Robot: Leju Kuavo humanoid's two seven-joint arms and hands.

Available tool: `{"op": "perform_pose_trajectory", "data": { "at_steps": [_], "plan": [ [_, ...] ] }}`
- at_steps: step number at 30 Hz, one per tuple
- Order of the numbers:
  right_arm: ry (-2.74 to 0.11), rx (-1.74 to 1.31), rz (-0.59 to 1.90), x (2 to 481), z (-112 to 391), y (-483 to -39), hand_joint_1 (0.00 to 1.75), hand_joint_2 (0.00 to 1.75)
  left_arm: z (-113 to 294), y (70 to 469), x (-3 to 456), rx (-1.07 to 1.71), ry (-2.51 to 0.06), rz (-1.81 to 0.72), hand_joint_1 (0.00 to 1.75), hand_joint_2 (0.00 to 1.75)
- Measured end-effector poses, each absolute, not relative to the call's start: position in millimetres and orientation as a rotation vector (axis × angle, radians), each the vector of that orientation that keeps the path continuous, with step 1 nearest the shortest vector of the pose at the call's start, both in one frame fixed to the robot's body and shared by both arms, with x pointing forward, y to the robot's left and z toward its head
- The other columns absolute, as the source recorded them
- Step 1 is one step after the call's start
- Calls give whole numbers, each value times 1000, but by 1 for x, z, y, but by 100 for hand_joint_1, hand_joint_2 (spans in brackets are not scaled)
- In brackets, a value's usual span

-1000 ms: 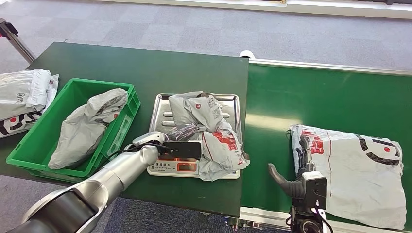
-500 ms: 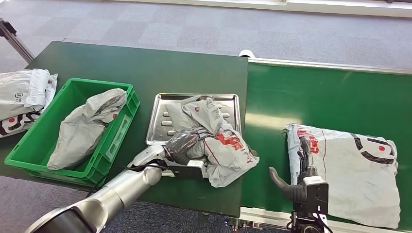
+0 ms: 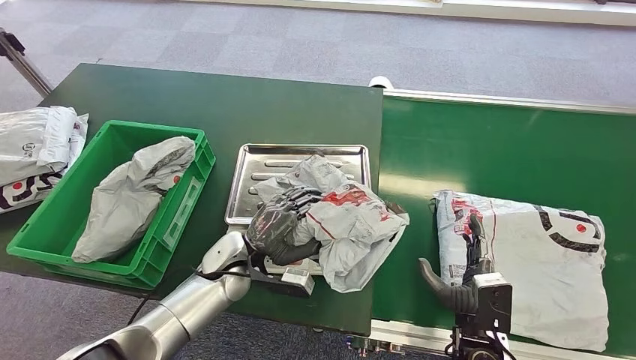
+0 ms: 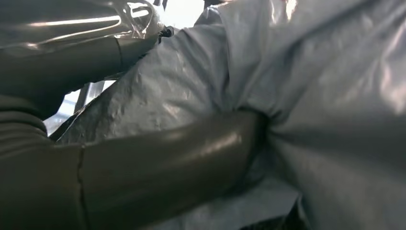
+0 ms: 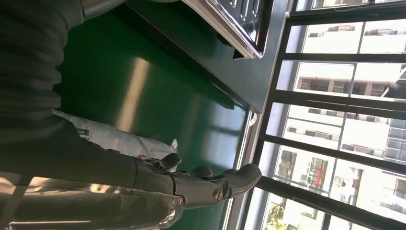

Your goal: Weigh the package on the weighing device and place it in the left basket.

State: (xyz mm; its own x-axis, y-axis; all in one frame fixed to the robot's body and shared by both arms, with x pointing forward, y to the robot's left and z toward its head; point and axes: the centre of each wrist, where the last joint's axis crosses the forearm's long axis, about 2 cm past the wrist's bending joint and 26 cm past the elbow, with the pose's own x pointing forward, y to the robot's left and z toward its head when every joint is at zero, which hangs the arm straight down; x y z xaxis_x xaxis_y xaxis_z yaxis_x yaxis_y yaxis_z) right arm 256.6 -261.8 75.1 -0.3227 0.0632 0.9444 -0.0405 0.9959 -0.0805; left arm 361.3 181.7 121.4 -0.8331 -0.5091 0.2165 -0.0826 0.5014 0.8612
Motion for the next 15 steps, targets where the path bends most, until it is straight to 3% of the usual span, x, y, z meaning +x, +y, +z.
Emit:
{"op": "perform_pose_trajectory", "data": {
  "at_steps": [5,15],
  "plan": [
    [-1895,-13,80,257,75,-262,0,175,138,172,347,704,-2505,-1281,175,0],
    [-1893,-41,30,254,73,-266,0,175,239,180,326,1181,-2792,-972,175,0]
  ]
}}
